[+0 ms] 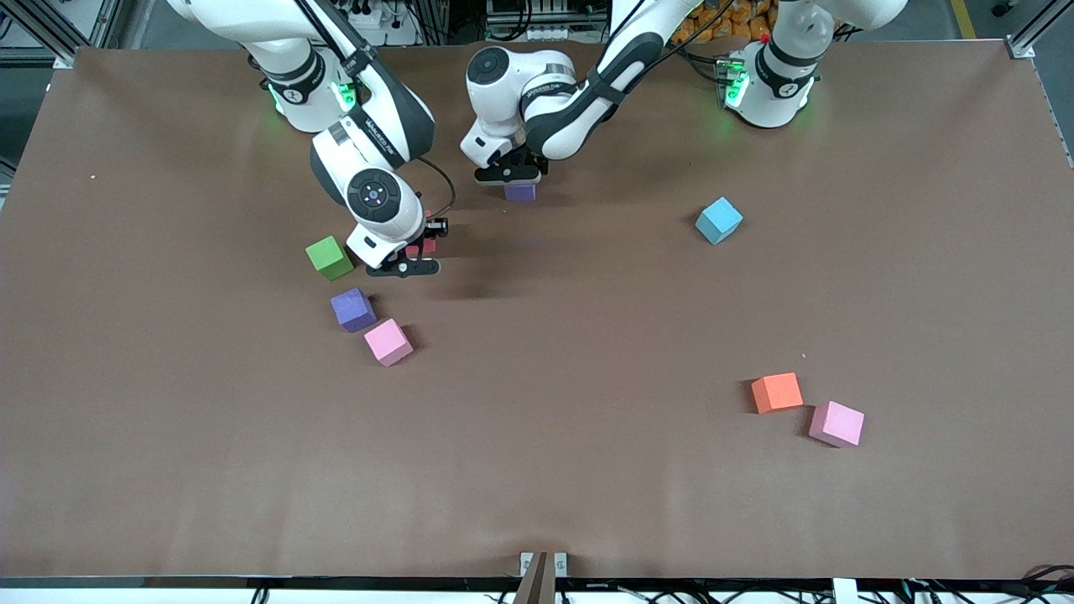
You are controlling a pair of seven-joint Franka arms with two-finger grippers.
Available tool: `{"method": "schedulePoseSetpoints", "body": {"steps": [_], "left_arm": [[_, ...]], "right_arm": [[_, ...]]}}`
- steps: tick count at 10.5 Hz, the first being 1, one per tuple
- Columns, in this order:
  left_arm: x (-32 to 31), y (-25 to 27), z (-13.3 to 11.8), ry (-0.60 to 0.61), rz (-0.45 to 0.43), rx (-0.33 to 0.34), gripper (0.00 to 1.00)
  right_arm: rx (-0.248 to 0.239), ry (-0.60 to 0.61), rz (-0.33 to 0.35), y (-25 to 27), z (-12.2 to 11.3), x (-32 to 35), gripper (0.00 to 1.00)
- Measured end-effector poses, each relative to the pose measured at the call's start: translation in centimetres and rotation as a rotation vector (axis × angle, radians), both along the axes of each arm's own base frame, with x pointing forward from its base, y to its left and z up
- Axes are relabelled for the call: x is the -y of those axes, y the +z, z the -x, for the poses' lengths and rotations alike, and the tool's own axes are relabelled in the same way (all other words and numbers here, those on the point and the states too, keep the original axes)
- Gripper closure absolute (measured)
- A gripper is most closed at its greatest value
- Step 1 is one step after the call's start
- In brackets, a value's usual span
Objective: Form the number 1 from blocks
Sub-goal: 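Carry the blue cube to the table center with the left gripper and release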
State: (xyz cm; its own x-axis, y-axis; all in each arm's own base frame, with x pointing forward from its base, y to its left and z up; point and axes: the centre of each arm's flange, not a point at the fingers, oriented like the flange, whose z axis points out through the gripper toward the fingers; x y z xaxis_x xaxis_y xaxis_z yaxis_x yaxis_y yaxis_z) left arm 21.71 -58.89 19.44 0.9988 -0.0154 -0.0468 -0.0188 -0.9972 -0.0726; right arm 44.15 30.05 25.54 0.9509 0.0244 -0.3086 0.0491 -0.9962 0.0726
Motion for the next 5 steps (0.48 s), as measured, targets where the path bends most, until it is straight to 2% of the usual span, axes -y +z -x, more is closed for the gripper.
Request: {"method": "schedulePoseSetpoints", "body": {"steps": [3,5], "left_arm": [[0.09,-0.17,0.49,-0.009,-0.006,-0.002,0.01],[0.06,0.14,0.22,-0.007,-0.027,0.000,0.00]], "right_arm": [[-0.002,-0.009,0.000,-0.21,-0.08,-0.44,0.37],[-0.003,-0.015,0.001,-0.23,-0.07,-0.49,0.37]]}}
